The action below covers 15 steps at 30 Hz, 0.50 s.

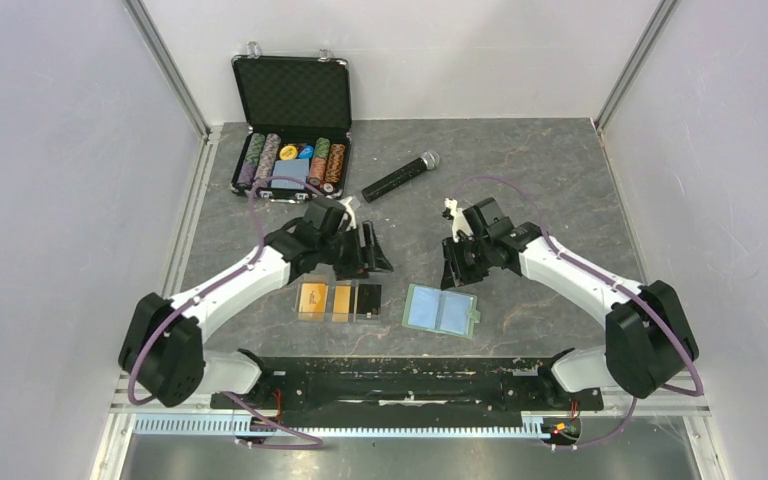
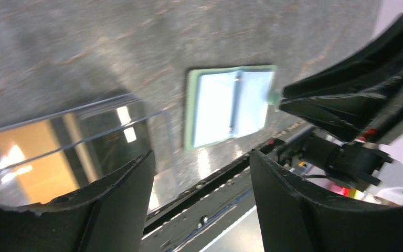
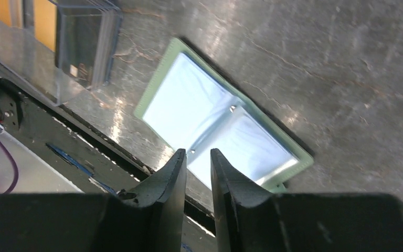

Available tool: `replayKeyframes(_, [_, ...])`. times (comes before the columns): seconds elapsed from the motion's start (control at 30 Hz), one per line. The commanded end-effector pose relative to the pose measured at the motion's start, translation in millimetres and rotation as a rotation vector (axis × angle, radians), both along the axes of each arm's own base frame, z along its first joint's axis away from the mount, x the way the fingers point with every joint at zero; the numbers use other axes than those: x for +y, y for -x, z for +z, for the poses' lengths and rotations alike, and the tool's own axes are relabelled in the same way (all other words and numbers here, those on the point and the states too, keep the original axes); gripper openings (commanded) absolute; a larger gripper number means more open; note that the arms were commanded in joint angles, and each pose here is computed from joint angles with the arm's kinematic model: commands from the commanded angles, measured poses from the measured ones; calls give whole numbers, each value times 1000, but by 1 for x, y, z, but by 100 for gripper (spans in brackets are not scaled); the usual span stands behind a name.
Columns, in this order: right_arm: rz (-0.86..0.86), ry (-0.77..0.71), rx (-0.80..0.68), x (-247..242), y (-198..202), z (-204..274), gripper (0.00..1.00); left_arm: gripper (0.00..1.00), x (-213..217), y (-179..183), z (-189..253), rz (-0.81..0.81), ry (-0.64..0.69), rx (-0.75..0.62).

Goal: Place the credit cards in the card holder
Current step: Pick up the credit card from the storage box.

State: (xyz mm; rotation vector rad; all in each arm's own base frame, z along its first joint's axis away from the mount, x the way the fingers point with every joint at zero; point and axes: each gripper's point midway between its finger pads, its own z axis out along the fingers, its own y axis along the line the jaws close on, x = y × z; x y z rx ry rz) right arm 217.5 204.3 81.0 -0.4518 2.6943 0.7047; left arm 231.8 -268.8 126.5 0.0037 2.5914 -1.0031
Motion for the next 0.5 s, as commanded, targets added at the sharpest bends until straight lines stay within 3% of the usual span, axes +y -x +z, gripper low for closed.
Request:
replayKeyframes(0.0, [12,-82,-51,29,-17,23,27,73,58,19,-22,53,-236,30])
replayKeyframes(0.2, [44,-114,-35,52,-11,23,28,71,94,39,-52,80,-412,103])
replayKeyframes(0.47, [68,-145,-8,70,2,18,27,53,79,37,-69,35,-369,134])
